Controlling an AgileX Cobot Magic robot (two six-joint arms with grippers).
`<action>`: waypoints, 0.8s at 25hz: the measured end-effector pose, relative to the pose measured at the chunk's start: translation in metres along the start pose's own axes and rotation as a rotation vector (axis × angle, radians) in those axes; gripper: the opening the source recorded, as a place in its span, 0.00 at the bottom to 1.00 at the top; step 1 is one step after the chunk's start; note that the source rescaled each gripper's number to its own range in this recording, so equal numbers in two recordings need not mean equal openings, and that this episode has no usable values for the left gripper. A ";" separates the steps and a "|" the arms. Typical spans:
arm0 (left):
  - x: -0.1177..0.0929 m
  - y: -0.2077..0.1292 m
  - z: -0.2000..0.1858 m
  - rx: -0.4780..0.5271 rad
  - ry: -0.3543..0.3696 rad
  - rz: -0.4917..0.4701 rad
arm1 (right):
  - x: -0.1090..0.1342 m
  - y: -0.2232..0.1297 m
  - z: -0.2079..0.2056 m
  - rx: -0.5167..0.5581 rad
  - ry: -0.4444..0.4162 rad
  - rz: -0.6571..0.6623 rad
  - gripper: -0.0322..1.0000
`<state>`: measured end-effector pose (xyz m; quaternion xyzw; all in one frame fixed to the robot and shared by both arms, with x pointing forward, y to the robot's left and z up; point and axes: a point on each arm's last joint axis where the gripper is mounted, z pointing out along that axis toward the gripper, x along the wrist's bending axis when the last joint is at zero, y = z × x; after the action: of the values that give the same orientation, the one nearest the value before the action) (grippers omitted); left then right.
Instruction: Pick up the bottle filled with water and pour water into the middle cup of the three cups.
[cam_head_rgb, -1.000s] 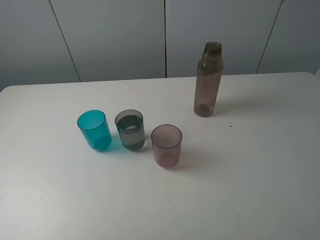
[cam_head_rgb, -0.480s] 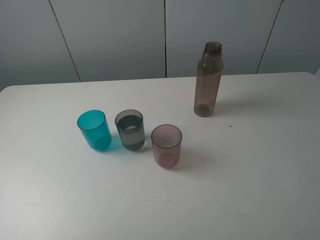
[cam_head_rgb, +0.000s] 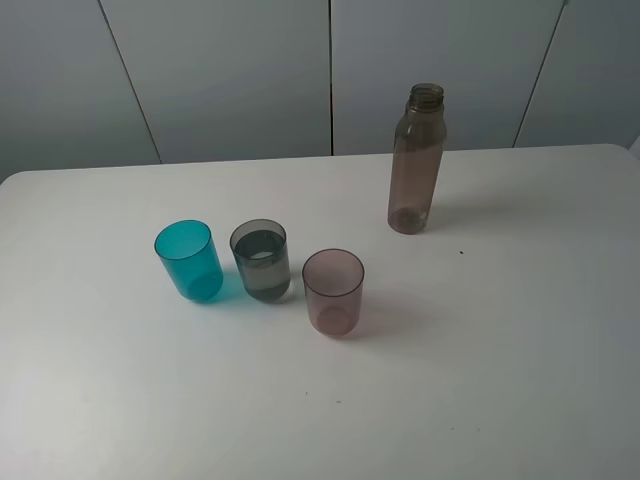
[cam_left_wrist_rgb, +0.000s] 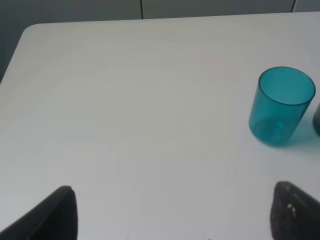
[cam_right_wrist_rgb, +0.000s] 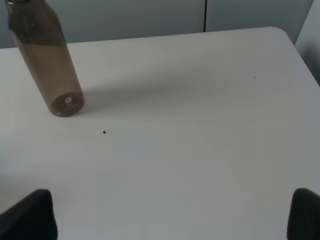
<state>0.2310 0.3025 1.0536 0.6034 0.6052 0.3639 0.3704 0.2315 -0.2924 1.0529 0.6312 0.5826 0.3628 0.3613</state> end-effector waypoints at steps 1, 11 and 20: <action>0.000 0.000 0.000 0.000 0.000 0.000 | 0.000 0.000 0.000 0.000 0.004 -0.002 1.00; 0.000 0.000 0.000 0.000 0.000 0.000 | 0.000 0.000 0.000 0.001 0.012 -0.003 1.00; 0.000 0.000 0.000 0.000 0.001 0.001 | 0.000 0.000 0.000 0.001 0.011 -0.004 1.00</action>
<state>0.2310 0.3026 1.0536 0.6034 0.6052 0.3645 0.3698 0.2314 -0.2927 1.0529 0.6282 0.5859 0.3652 0.3588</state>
